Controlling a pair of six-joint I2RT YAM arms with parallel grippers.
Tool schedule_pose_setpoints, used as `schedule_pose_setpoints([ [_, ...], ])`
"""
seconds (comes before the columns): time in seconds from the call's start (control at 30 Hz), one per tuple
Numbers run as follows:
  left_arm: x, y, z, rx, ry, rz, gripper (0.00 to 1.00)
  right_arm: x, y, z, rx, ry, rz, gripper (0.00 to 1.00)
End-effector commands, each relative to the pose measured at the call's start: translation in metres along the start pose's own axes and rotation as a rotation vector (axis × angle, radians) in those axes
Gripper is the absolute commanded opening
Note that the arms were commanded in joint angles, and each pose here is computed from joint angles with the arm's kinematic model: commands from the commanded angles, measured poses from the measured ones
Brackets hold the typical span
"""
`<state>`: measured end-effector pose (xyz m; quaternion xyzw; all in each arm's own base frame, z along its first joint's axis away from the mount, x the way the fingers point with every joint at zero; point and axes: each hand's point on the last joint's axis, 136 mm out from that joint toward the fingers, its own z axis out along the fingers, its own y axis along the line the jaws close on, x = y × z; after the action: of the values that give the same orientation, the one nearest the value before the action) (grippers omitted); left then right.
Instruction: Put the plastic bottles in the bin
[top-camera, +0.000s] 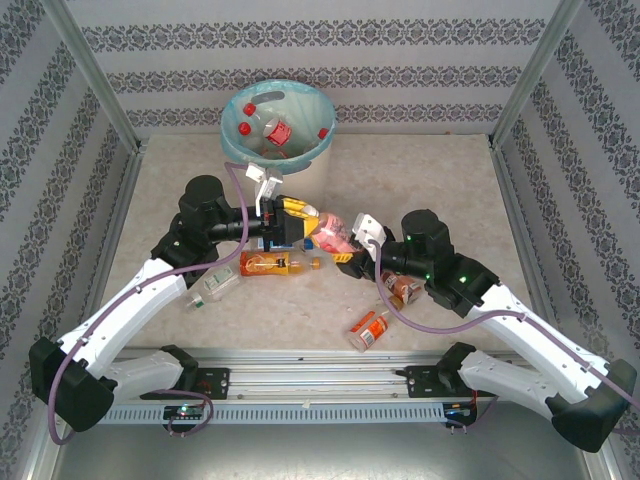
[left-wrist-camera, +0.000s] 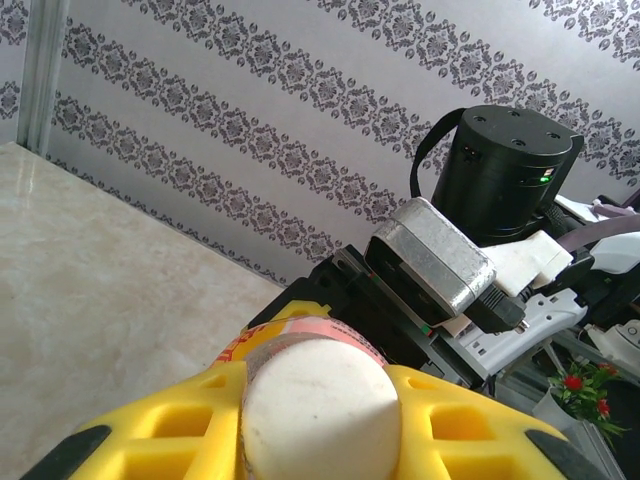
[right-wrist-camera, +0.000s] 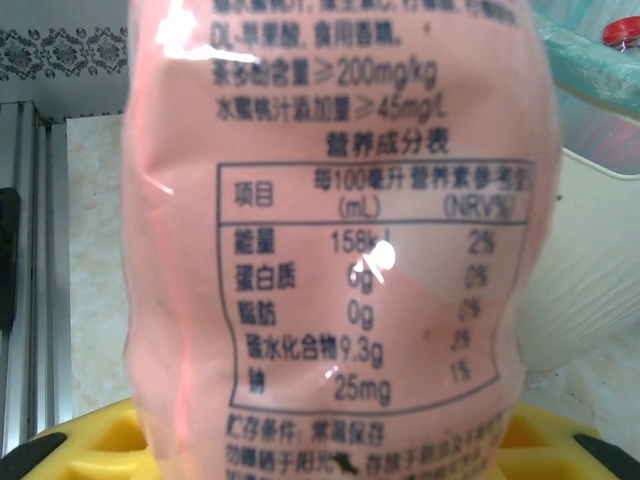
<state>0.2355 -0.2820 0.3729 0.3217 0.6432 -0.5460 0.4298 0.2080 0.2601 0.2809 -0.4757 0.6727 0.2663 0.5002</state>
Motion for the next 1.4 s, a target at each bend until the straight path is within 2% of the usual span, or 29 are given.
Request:
schedule_pose_setpoints([
  [0.0,-0.017,-0.022,-0.002,0.062,-0.031,0.062,0.17,-0.019,0.006,0.000,-0.032,-0.050,-0.030,0.46],
  [0.07,-0.019,-0.020,-0.003,0.048,-0.041,0.070,0.12,-0.018,0.004,0.000,-0.026,-0.049,-0.032,0.46],
  [0.13,-0.021,-0.019,-0.005,0.030,-0.057,0.081,0.15,-0.018,0.004,0.001,-0.022,-0.047,-0.032,0.46],
  [0.17,-0.023,-0.018,-0.006,0.018,-0.070,0.084,0.33,-0.019,0.003,0.001,-0.020,-0.047,-0.033,0.46],
  [0.2,-0.025,-0.017,-0.007,0.007,-0.085,0.088,0.57,-0.019,0.003,0.001,-0.020,-0.046,-0.033,0.46],
  [0.23,-0.026,-0.015,-0.007,-0.001,-0.093,0.087,0.59,-0.019,0.003,0.002,-0.021,-0.045,-0.033,0.46],
  [0.27,-0.025,-0.016,-0.007,0.001,-0.094,0.090,0.57,-0.018,0.003,0.002,-0.022,-0.044,-0.033,0.46],
  [0.4,-0.021,-0.016,-0.005,0.015,-0.073,0.083,0.15,-0.016,0.003,0.007,-0.031,-0.045,-0.030,0.46],
  [0.5,-0.018,-0.015,-0.003,0.028,-0.056,0.073,0.03,-0.018,0.001,0.010,-0.030,-0.047,-0.026,0.46],
  [0.67,-0.020,-0.009,-0.006,-0.027,-0.070,0.085,0.01,-0.022,-0.004,0.010,0.000,-0.053,-0.034,0.55],
  [0.83,-0.048,0.010,-0.019,-0.226,-0.147,0.140,0.00,-0.035,-0.014,0.003,0.064,-0.093,-0.045,0.85],
  [0.93,-0.078,0.007,-0.028,-0.293,-0.201,0.203,0.00,-0.049,-0.018,-0.006,0.106,-0.145,-0.067,0.95],
  [1.2,-0.172,-0.031,-0.058,-0.369,-0.400,0.358,0.00,-0.062,-0.030,-0.028,0.241,-0.175,-0.139,0.98],
  [1.37,-0.213,-0.015,-0.089,-0.621,-0.519,0.450,0.00,-0.070,-0.028,-0.039,0.285,-0.207,-0.172,0.98],
])
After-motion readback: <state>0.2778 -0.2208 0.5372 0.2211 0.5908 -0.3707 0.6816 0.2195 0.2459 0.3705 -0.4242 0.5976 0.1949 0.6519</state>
